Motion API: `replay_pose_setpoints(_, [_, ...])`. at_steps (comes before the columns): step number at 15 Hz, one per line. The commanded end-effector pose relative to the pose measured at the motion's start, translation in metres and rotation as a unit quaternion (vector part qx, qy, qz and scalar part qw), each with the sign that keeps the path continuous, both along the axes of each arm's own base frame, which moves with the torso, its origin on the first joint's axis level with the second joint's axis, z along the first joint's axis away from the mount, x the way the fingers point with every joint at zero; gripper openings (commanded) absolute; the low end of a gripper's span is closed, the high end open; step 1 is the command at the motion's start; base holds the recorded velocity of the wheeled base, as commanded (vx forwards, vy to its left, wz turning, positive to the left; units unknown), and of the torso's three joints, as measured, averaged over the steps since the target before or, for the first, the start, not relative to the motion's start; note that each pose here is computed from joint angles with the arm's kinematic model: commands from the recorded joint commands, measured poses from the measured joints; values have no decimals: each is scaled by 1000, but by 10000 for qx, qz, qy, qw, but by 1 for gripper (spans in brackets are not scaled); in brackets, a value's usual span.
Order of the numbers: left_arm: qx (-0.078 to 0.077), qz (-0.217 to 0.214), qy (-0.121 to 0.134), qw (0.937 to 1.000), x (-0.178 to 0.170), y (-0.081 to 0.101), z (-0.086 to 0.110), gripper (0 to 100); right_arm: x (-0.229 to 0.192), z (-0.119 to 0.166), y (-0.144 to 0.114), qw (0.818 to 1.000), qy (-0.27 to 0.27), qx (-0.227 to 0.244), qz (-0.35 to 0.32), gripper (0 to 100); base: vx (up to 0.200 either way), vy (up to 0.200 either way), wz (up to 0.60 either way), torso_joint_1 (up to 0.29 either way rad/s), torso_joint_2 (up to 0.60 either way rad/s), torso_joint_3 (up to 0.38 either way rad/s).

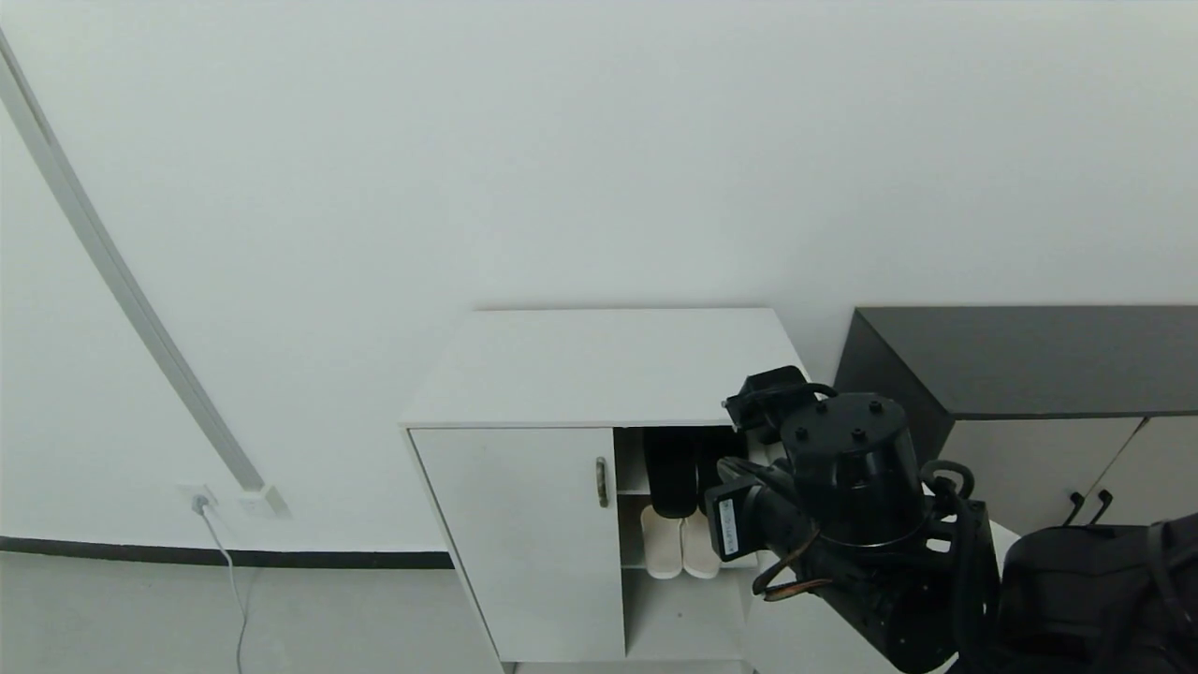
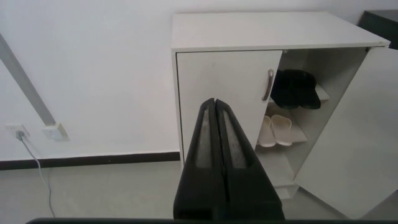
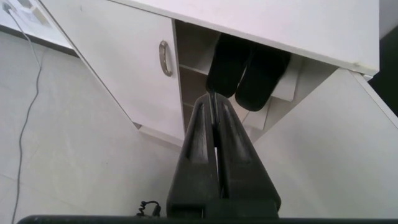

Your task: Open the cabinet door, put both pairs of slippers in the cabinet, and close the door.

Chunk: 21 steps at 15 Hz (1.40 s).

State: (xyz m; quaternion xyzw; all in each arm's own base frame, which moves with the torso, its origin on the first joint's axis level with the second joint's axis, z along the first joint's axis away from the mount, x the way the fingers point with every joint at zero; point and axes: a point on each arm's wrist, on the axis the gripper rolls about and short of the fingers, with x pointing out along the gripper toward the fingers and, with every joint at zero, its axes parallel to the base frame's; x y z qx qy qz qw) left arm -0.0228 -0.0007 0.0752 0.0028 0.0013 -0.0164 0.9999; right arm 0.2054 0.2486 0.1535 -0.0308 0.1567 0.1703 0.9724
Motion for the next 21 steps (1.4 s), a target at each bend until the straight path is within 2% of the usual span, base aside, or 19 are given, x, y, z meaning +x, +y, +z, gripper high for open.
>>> replay_pose_setpoints(1, [2,-5,9,10000,0,0,0,0,0,0,0,10000,1,2,-5,0,0,0,-600,-2,2,2])
replay_pose_setpoints(6, [2,3,1,10000,0,0,0,0,2,-2,0,10000,15,-16,-28,0,0,0,-600,7,0,0])
replay_pose_setpoints(13, [2,3,9,10000,0,0,0,0,4,-2,-1,10000,-7,2,-56,0,0,0,0,0,0,0])
replay_pose_setpoints(19, [2,3,1,10000,0,0,0,0,5,-2,-1,10000,-7,2,-71,0,-200,0,0,1,2,2])
replay_pose_setpoints(21, [-6,3,2,10000,0,0,0,0,8,-1,-4,9999,-28,-1,-125,0,0,0,0,0,0,0])
